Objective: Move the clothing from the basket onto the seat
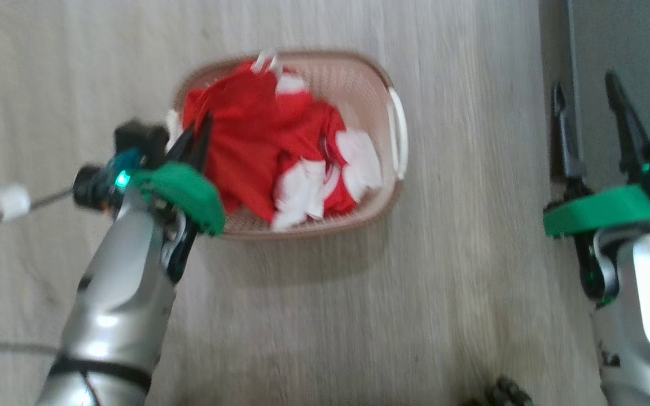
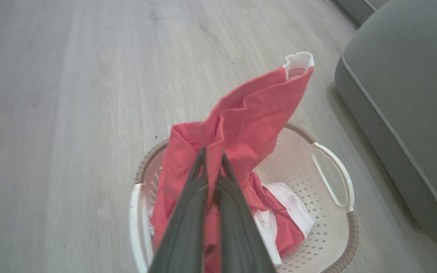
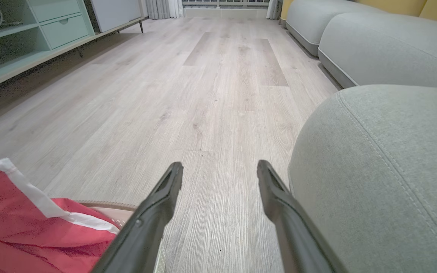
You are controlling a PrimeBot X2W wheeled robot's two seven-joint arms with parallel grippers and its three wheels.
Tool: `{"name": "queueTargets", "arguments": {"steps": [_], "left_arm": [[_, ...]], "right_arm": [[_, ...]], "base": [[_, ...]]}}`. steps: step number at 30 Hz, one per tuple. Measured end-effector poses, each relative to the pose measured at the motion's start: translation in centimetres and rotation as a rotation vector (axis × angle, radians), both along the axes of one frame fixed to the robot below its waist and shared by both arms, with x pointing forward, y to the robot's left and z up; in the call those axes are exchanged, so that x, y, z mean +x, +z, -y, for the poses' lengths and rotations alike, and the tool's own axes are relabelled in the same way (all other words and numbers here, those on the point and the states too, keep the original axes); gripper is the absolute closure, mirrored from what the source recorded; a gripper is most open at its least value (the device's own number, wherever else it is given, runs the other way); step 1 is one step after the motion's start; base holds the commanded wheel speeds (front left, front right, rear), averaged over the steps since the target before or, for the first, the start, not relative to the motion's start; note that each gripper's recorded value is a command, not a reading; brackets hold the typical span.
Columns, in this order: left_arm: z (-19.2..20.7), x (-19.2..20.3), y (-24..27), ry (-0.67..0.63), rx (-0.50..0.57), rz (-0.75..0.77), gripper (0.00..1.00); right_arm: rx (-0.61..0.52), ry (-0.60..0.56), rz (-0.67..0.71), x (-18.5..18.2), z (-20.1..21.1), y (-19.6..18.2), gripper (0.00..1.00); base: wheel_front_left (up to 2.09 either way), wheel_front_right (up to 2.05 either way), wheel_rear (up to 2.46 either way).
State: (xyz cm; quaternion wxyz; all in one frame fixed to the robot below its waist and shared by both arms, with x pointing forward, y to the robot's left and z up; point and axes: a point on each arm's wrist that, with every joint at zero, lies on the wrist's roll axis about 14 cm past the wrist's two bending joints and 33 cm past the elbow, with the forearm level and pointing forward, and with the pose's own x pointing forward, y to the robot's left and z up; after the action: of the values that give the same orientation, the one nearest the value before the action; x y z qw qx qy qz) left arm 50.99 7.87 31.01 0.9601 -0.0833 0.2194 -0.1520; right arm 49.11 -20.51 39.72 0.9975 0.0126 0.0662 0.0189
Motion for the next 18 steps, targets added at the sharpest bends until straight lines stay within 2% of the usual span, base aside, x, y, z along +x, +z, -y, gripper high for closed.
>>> {"name": "queueTargets", "arguments": {"steps": [9,18], "left_arm": [[-7.3,-3.6,8.4,0.240,-0.005,0.184,1.00],[-11.0,-9.9,12.8,0.362,0.010,0.276,1.00]], "right_arm": [[0.014,0.051,0.061,-2.3,-1.8,4.0,0.00],[0.012,0.080,0.048,-7.4,-2.7,5.3,0.00]], "base": [[0.00,0.00,0.00],[0.00,0.00,0.00]]}}
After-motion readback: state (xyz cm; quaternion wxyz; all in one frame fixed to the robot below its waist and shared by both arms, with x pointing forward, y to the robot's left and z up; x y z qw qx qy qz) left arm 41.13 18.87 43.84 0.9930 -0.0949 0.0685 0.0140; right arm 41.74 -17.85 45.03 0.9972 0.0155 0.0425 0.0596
